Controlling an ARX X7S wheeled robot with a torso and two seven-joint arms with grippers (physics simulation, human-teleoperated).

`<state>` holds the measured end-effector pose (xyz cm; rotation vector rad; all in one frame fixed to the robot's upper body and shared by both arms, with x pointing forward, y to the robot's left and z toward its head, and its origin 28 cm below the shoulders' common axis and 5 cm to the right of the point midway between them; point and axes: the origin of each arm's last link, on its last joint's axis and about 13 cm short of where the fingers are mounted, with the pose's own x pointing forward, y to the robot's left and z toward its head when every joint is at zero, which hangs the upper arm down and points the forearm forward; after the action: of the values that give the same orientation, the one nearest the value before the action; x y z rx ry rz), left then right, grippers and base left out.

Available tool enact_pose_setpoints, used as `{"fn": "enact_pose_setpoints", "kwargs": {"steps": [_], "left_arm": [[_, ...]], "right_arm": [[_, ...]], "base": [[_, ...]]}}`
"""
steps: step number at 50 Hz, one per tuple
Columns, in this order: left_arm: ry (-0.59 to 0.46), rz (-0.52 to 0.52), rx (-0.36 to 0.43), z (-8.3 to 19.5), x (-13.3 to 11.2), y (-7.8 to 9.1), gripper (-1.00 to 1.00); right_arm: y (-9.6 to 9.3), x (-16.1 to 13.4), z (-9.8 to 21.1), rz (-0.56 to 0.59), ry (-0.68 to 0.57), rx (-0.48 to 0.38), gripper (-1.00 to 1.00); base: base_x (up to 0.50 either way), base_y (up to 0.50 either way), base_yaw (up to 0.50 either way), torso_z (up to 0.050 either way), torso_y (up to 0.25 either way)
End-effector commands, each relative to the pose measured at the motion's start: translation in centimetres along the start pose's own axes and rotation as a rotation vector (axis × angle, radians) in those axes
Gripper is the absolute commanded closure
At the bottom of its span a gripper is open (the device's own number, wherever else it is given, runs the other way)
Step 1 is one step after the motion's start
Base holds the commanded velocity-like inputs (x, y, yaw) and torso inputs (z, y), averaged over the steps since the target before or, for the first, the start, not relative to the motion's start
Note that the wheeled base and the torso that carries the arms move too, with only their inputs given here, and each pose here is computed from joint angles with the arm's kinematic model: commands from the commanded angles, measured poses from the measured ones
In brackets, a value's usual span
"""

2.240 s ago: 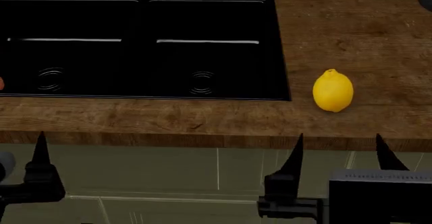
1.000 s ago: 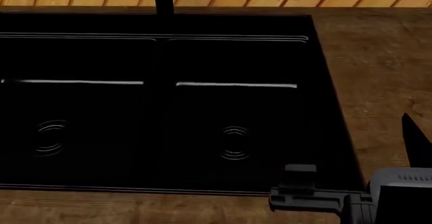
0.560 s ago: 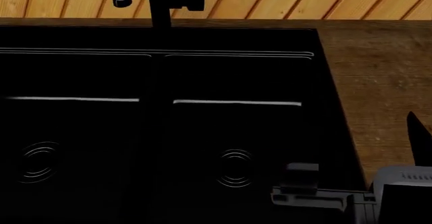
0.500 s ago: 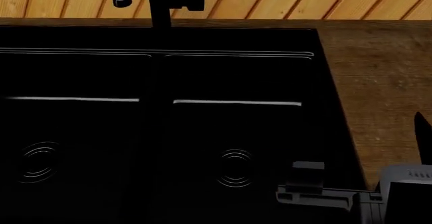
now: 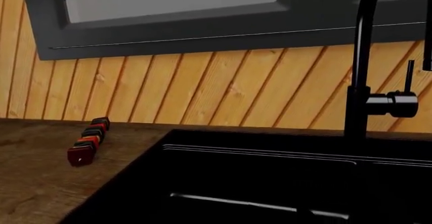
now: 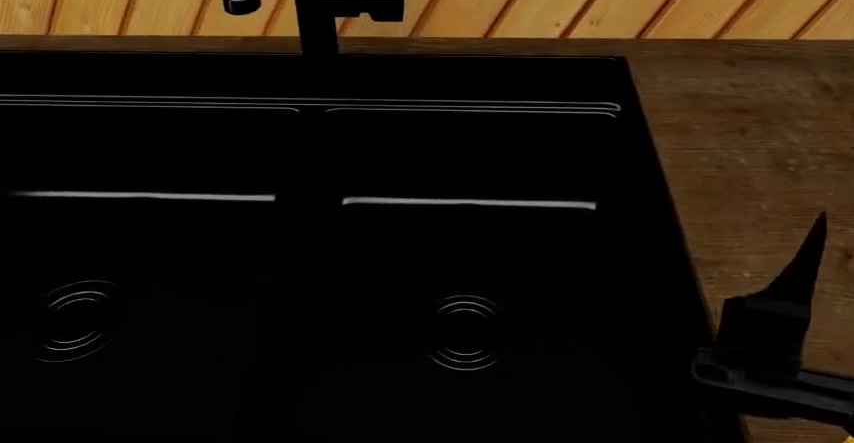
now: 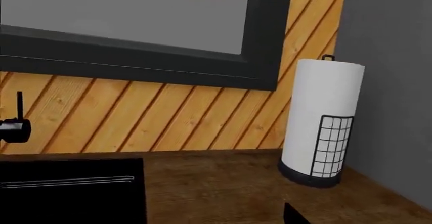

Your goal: Pick the lemon from the counter and place it in the sink

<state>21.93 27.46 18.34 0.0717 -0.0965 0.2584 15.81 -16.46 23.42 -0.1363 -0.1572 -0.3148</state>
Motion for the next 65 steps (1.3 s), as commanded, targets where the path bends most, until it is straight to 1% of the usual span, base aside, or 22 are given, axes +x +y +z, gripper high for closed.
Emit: {"fn": "enact_pose_setpoints", "kwargs": {"steps": [1,5,11,20,25,31,41,50,65], "left_arm": [[0.009,-0.002,-0.001,-0.4,0.0,0.0,-1.00],[0.010,-0.004,-0.003,-0.5,0.0,0.1,-1.00],[0.015,-0.007,-0.006,-0.6,0.0,0.1,-1.00],[0.018,-0.013,-0.001,-0.7,0.1,0.1,-1.00],[0.025,-0.011,0.001,-1.0,0.1,0.1,-1.00],[0.033,-0.011,-0.004,-1.2,0.1,0.1,-1.00],[0.038,-0.013,-0.008,-1.4,0.0,0.0,-1.00],[0.043,-0.012,-0.002,-1.6,0.1,-0.1,-1.00],[0.053,-0.018,-0.005,-2.0,0.2,-0.2,-1.00]], "right_arm": [[-1.8,-0.9,1.6,-0.074,0.042,-0.047,-1.00],[-2.2,-1.0,1.8,-0.096,0.086,-0.044,-1.00],[-2.7,-1.2,2.2,-0.121,0.117,-0.062,-1.00],[-3.3,-1.3,2.4,-0.114,0.202,-0.053,-1.00],[-3.3,-1.4,2.1,-0.099,0.256,-0.044,-1.00],[-3.1,-1.9,1.5,-0.089,0.292,-0.026,-1.00],[-3.1,-2.7,0.9,-0.079,0.335,-0.014,-1.00],[-3.1,-3.2,-0.3,-0.062,0.395,-0.005,-1.00],[-3.1,-3.4,-1.8,-0.055,0.455,0.018,-1.00]], "base": [[0.00,0.00,0.00,0.000,0.000],[0.00,0.00,0.00,0.000,0.000],[0.00,0.00,0.00,0.000,0.000],[0.00,0.00,0.00,0.000,0.000],[0.00,0.00,0.00,0.000,0.000],[0.00,0.00,0.00,0.000,0.000],[0.00,0.00,0.00,0.000,0.000],[0.00,0.00,0.00,0.000,0.000],[0.00,0.00,0.00,0.000,0.000]]}}
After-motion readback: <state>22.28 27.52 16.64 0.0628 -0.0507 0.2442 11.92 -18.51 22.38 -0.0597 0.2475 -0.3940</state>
